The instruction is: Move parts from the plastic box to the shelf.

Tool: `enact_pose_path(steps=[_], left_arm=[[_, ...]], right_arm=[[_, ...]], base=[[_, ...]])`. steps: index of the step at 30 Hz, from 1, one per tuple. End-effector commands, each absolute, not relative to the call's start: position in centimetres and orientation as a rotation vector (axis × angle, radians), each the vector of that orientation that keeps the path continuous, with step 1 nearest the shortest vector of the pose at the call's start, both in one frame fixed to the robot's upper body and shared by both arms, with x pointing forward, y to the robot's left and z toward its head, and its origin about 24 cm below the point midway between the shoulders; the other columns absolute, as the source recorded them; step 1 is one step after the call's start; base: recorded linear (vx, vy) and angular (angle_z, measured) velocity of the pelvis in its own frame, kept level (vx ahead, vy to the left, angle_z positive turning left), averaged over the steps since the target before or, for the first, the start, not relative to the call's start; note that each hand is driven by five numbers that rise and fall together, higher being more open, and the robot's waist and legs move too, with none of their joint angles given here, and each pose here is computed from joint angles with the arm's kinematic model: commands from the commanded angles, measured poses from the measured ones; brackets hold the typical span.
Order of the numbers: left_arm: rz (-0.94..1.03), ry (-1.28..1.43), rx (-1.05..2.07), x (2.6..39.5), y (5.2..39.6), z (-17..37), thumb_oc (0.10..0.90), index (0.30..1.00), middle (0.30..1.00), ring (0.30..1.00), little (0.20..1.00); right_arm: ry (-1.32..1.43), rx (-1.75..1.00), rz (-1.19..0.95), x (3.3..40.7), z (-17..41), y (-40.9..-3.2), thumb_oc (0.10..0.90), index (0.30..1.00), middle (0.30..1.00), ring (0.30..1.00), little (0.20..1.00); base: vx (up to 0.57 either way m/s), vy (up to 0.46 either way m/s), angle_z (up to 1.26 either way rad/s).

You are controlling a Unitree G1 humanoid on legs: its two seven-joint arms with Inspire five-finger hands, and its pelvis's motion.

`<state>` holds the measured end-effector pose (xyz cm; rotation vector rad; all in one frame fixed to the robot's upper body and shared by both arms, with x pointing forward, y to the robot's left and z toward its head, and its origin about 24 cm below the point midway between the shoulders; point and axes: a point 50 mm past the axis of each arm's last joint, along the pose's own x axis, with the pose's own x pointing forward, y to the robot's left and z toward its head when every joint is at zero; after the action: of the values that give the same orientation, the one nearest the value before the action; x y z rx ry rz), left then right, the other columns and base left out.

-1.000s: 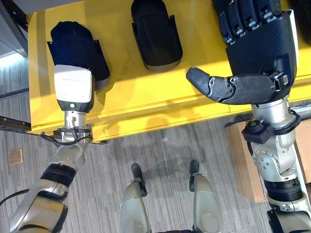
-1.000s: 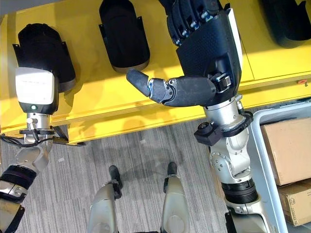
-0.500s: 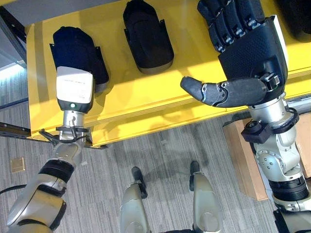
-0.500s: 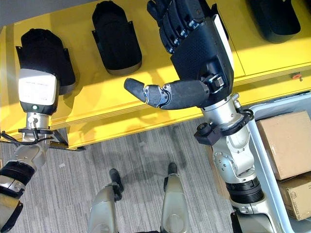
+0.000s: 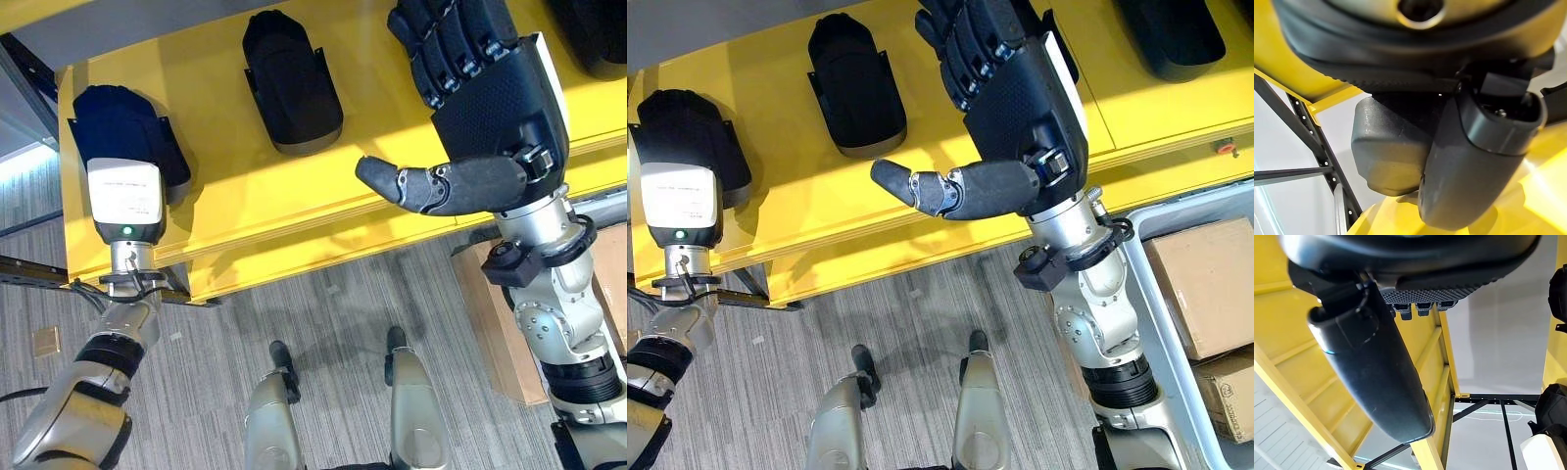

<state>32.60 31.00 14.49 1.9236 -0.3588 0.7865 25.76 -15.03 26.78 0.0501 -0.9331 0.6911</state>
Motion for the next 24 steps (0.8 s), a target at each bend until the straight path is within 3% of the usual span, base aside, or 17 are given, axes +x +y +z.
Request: enact_pose_path(steps=[1, 13, 24], left_arm=[[1.055, -0.394, 2.023, 31.4, 34.2, 19.3, 0.400, 0.300, 0.300, 0.300, 0.300], [1.013, -0.394, 2.142, 30.7, 36.0, 19.8, 0.400, 0.300, 0.300, 0.300, 0.300], [1.010, -0.425, 2.268, 30.3, 37.3, 23.5, 0.400, 0.300, 0.300, 0.300, 0.300]], right_arm=[[-1.245, 0.071, 0.753, 22.2, 31.3, -14.8, 0.900, 1.000, 1.000, 1.000, 1.000], [-1.221, 0.021, 0.752, 22.2, 31.3, -15.0, 0.900, 1.000, 1.000, 1.000, 1.000], [-1.265, 0.034, 0.729, 21.5, 31.0, -15.5, 0.900, 1.000, 1.000, 1.000, 1.000]], base=[[0.00, 0.000, 0.00], [0.04, 0.084, -0.01], [0.04, 0.156, -0.19]])
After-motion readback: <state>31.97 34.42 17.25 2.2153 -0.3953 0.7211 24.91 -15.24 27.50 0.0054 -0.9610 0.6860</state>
